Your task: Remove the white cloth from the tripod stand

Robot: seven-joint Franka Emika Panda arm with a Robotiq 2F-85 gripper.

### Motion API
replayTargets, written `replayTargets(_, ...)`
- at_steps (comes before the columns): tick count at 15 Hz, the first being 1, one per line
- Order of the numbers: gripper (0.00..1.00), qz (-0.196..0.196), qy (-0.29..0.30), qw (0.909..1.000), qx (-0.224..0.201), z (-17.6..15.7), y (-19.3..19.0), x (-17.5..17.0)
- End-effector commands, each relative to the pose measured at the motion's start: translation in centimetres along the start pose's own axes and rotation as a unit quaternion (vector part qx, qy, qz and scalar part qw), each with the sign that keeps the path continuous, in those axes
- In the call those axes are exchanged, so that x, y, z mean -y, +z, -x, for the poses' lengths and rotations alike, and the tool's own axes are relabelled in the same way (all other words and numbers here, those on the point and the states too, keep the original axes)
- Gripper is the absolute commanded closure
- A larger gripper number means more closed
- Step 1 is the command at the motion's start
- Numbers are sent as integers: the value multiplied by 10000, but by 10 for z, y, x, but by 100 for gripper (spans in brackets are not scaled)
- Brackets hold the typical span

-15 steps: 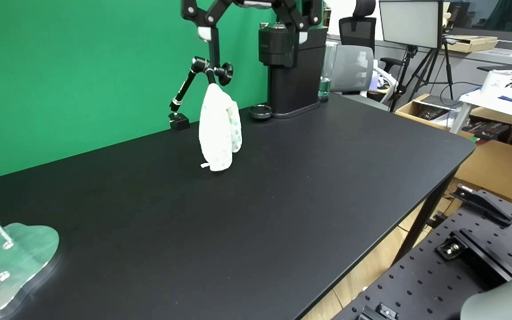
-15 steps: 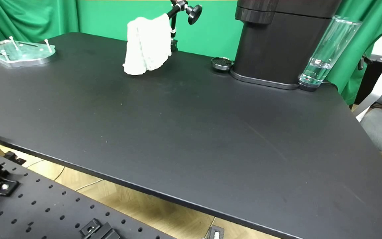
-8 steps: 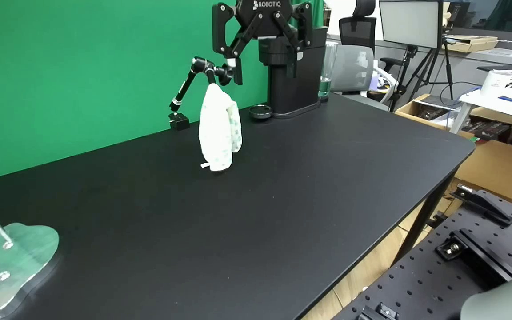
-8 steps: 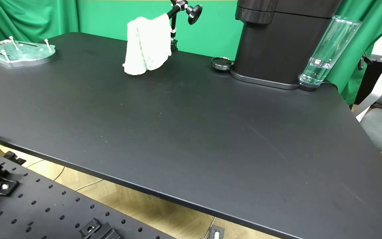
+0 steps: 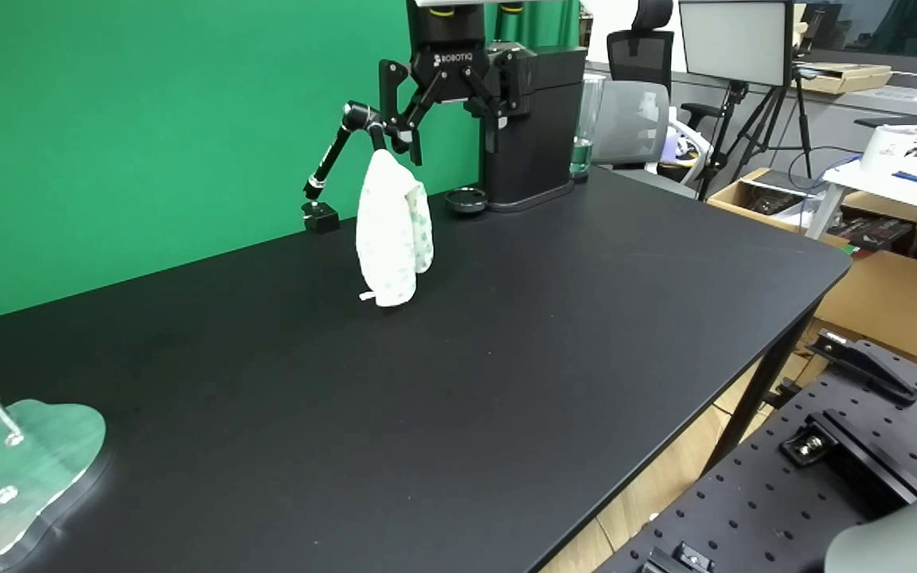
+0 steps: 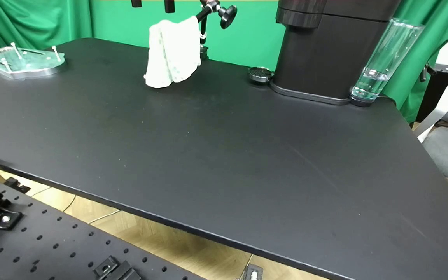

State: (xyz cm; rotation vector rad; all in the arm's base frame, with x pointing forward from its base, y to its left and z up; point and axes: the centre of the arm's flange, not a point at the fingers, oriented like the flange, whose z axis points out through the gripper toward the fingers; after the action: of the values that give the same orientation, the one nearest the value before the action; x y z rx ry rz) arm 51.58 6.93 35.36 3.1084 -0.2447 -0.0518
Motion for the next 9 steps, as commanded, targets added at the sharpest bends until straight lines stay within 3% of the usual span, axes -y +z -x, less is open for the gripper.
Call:
replayTargets(1, 0, 29, -33, 10000, -55, -39, 2, 15)
replayTargets(8, 2, -56, -224, 9997, 55, -58, 18, 41)
replayTargets(9, 26, -63, -243, 9997, 75, -59, 20, 43)
